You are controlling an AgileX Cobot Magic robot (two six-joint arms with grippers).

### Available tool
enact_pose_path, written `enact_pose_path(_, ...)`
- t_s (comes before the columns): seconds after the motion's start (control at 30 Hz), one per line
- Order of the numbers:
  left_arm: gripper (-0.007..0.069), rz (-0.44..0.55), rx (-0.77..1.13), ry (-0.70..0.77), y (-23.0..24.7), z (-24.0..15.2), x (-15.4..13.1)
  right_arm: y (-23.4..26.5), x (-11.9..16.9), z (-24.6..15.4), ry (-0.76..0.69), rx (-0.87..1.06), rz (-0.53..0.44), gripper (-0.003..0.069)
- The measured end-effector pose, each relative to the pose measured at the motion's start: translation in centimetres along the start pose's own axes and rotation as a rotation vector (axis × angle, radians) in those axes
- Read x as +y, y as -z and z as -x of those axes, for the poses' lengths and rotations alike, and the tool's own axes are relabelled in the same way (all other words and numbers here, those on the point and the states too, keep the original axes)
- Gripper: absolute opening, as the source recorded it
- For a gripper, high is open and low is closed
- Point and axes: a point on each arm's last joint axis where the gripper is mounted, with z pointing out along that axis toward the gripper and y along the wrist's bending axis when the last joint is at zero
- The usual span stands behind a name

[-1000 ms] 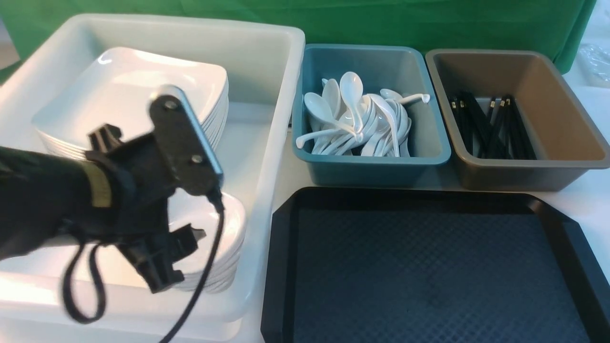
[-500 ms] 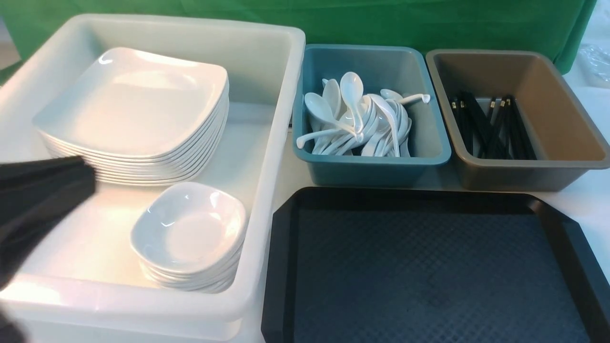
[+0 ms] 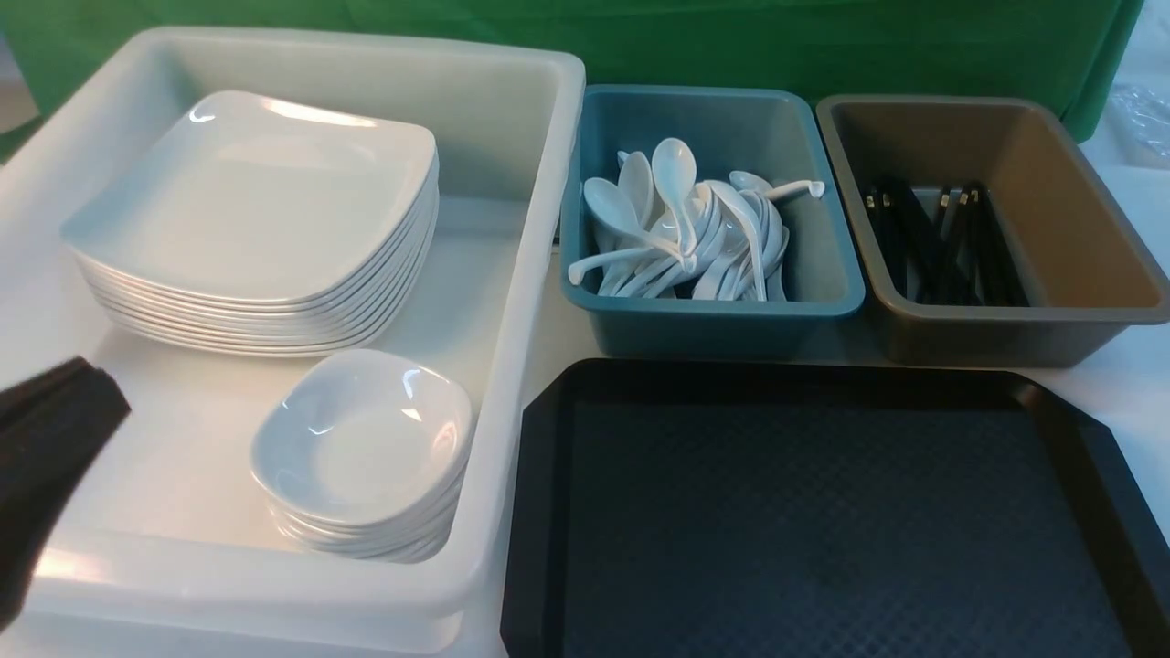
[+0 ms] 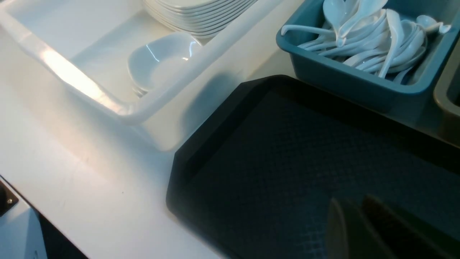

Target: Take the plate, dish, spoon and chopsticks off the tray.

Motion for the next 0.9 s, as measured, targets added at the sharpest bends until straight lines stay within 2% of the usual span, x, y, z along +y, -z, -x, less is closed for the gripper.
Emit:
enact_pose_path(0.23, 0.0009, -0.020, 0.076, -0.005, 0.0, -1.6, -0.3, 0.0, -0.1, 0.0, -0.013, -0.002, -0.017, 0.0107)
enact_pose_path(0.3, 0.0009, -0.027, 0.094, -0.005, 0.0, -1.8, -0.4, 0.2, -0.6, 0.0, -0.039, -0.013, -0.066, 0.0102)
enact_pose_path(0.43, 0.0009, -0.034, 0.111, -0.005, 0.0, -2.0, -0.4, 0.0, -1.9, -1.2, -0.022, -0.081, -0.210, 0.0027)
enact_pose_path(0.53, 0.0009, -0.036, 0.117, -0.006, 0.0, -2.0, -0.5, -1.3, -3.1, -3.7, -0.003, -0.173, -0.334, 0.0018)
enact_pose_path(0.67, 0.0009, -0.037, 0.120, -0.009, 0.0, -2.0, -0.5, -4.0, -5.2, -9.2, -0.045, -0.342, -0.580, 0.0018)
enact_pose_path(0.73, 0.0010, -0.037, 0.120, -0.009, 0.0, -2.0, -0.5, -4.9, -5.6, -11.2, -0.036, -0.372, -0.581, 0.0018)
enact_pose_path(0.83, 0.0010, -0.037, 0.121, -0.009, 0.0, -2.1, -0.5, -7.2, -6.4, -16.2, -0.065, -0.374, -0.648, 0.0018)
enact_pose_path(0.9, 0.0010, -0.037, 0.121, -0.009, 0.0, -2.1, -0.5, -8.1, -6.6, -18.4, -0.084, -0.354, -0.656, 0.0018)
